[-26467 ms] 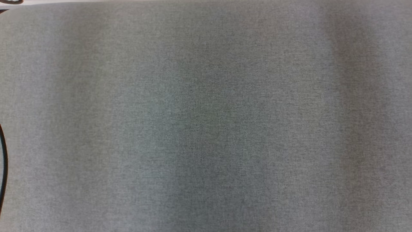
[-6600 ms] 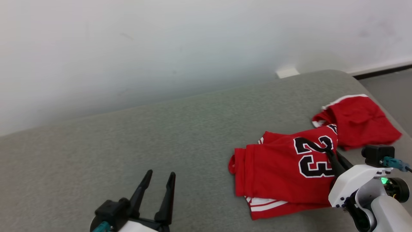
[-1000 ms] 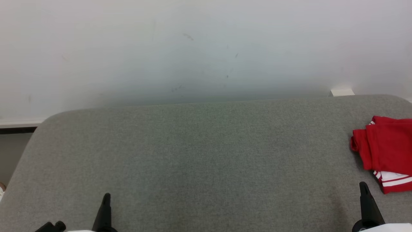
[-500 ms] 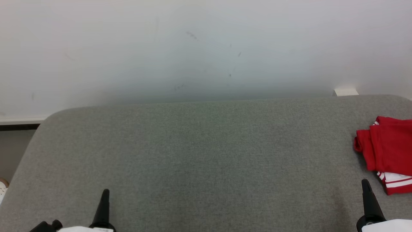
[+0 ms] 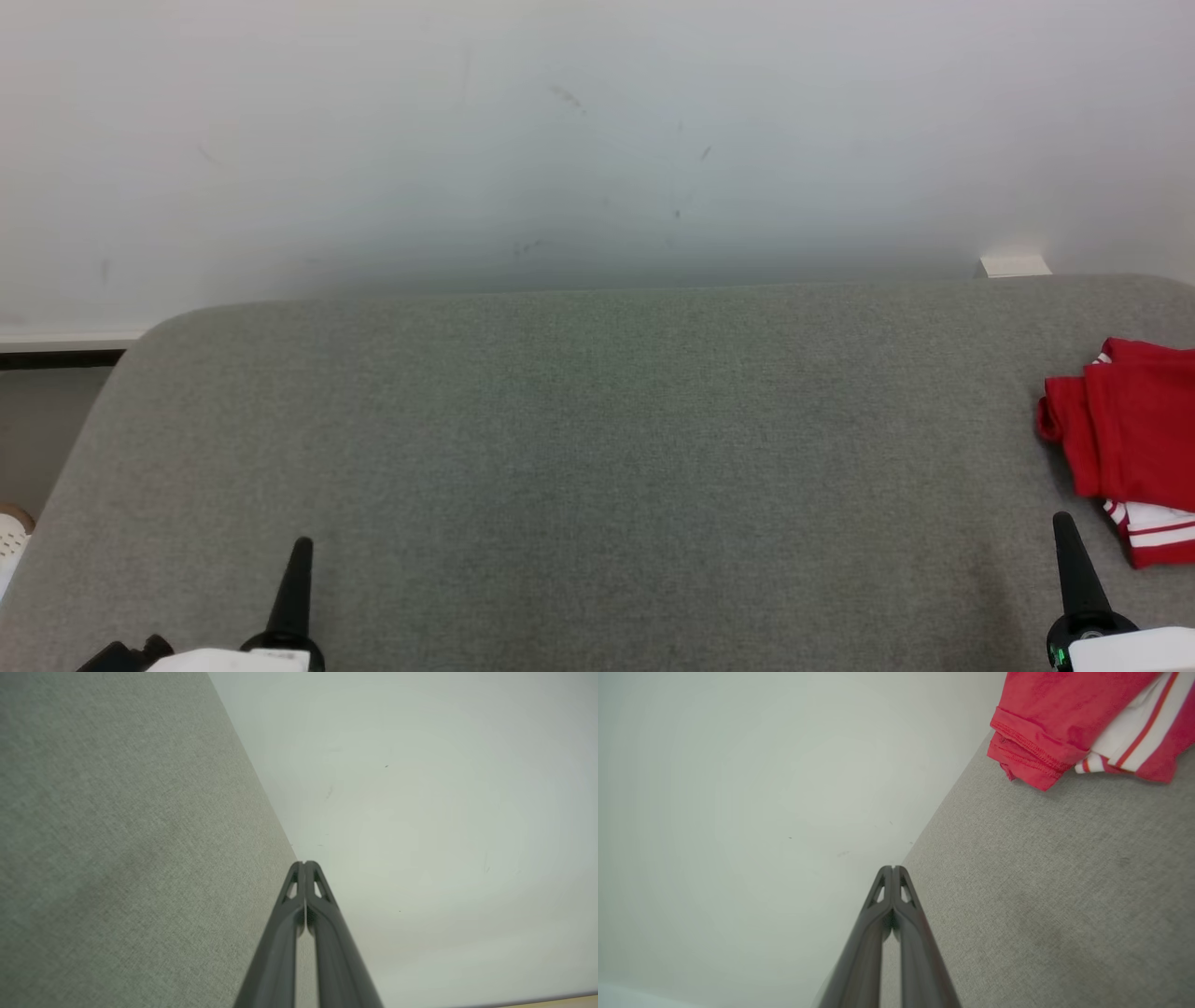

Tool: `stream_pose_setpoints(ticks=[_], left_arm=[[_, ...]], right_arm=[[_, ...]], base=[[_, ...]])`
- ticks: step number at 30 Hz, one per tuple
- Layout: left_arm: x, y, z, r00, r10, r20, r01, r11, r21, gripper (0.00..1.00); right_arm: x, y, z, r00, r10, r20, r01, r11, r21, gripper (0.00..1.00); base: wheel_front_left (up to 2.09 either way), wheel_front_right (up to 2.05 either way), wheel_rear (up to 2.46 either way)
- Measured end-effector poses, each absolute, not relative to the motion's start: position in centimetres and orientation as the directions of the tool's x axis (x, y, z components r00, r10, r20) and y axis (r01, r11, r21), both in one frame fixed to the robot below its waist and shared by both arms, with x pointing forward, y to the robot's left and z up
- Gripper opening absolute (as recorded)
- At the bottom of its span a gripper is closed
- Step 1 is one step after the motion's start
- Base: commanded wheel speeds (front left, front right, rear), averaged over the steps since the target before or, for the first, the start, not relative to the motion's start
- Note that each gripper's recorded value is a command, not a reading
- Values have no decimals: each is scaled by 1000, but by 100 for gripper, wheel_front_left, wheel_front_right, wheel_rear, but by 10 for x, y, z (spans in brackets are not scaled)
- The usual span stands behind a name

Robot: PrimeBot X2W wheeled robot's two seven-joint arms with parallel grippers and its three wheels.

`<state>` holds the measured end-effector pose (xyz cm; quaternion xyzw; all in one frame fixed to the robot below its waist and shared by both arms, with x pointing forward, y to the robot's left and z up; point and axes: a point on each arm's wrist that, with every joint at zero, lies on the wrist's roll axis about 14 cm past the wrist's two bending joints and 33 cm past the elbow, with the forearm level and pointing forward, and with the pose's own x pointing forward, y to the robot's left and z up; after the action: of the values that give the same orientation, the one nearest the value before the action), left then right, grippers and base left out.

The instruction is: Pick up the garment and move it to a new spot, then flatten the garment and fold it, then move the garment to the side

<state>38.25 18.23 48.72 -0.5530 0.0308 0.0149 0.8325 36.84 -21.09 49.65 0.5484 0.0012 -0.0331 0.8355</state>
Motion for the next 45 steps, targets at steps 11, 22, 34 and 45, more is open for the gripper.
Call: stream_pose_setpoints(ticks=[11,22,34,45], left_arm=[[385,185,492,998,-11,-58,-52,304,-951,0],[386,189,494,999,-8,-49,-46,213,-976,0],[387,192,499,999,-10,-35,-33,130,-991,0],[387,196,501,1000,-4,-25,-24,59,-998,0]], right_arm=[[372,-209,497,998,-43,-38,49,304,951,0],[376,-207,498,999,-32,-37,43,224,974,0],[381,-205,501,999,-20,-26,28,134,991,0],[385,-202,503,1000,-8,-17,18,60,998,0]], base=[[0,0,0],[0,0,0],[0,0,0],[0,0,0]])
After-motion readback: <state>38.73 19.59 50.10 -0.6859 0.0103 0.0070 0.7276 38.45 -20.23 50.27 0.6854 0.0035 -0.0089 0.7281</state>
